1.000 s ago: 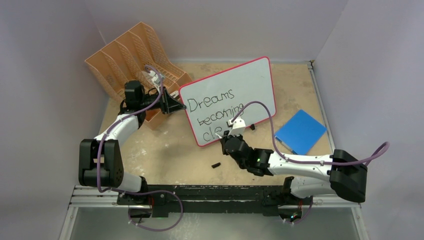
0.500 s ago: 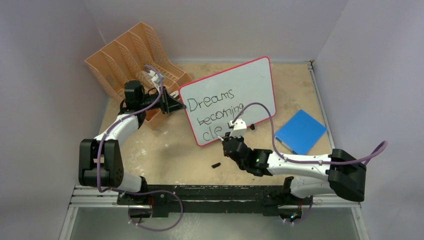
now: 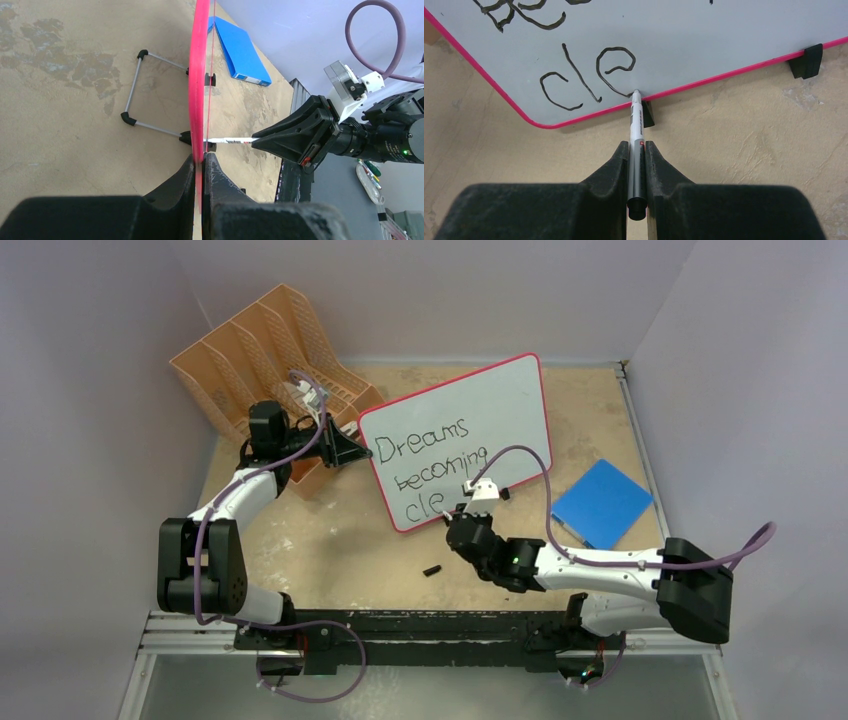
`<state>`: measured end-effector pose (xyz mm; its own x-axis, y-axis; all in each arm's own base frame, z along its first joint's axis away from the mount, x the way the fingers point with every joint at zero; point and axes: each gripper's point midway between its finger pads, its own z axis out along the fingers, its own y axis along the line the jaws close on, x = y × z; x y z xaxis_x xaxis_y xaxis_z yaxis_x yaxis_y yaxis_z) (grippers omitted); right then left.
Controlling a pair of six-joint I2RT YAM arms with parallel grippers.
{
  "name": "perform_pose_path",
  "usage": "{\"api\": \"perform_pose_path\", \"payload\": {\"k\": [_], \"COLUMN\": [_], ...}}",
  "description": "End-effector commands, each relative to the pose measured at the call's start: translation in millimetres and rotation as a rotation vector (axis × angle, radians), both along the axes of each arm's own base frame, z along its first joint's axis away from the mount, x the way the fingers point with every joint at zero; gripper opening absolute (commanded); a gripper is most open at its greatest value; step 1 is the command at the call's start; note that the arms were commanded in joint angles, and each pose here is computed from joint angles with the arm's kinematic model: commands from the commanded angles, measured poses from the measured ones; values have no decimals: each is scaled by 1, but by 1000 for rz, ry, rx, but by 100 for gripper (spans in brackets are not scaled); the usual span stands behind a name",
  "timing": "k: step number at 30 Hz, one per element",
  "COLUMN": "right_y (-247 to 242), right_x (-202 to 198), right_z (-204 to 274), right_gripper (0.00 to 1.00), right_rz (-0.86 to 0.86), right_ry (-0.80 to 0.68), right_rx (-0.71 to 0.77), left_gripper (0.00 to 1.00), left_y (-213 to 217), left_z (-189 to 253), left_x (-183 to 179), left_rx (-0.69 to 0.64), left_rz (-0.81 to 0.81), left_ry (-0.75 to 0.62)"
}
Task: Write a sentence on the whiteboard
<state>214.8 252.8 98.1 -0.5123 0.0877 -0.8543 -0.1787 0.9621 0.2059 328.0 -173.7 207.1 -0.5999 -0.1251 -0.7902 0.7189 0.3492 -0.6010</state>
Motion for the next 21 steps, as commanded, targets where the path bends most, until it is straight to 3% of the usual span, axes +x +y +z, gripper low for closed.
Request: {"api": "perform_pose_path", "payload": {"k": [1,15,21], "right_y": [-5,-10,-21], "right_x": [14,10,13], "right_z": [24,51,48], "right_gripper": [0,0,0], "right_rz": [-80,-62,-96], "right_ry": [-74,-109,-118], "right_rx": [42,116,83], "left_gripper": [0,0,0], "left_y": [2,3,3], "left_z": [16,16,17], "left_x": [4,5,6], "left_rx": [0,7,10], "left_rz": [-6,2,7], "left_ry": [-74,-78,-80]}}
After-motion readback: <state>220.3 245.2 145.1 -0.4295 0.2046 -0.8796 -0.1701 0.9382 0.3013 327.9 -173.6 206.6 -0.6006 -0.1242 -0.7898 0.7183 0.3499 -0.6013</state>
